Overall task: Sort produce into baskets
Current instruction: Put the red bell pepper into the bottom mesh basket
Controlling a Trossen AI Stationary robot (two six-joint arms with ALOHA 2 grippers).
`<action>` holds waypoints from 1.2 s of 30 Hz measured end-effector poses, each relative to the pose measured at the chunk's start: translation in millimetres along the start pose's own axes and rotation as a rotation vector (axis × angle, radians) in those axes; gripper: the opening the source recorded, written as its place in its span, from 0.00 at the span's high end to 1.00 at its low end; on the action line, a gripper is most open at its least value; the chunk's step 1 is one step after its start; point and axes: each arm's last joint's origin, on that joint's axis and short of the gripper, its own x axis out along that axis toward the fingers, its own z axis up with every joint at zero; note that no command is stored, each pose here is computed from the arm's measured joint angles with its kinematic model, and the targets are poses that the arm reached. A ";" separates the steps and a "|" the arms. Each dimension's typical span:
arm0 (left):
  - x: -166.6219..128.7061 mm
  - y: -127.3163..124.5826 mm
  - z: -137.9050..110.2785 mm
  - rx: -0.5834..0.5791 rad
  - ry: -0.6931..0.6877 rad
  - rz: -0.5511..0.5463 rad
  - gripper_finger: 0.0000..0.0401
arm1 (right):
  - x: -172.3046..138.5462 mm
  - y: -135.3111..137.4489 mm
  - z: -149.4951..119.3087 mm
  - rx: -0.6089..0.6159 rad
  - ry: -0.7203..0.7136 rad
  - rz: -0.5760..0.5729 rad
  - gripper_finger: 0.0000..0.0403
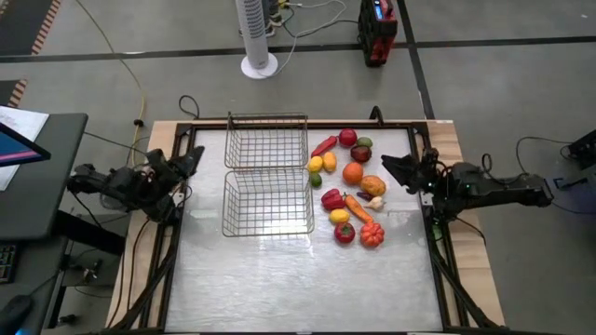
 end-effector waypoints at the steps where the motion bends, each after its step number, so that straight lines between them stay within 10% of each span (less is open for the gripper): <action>1: 2.8 -3.3 -2.7 0.019 0.012 0.002 0.54 | 3.6 5.1 3.5 -0.033 0.026 -0.019 0.30; 19: 42.4 -97.1 17.7 0.451 0.197 0.001 0.54 | 45.2 33.1 0.5 -0.269 0.481 -0.214 0.30; 36: 47.8 -113.6 27.8 0.536 0.244 0.065 0.54 | 101.2 2.9 -70.9 -0.469 0.956 -0.241 0.23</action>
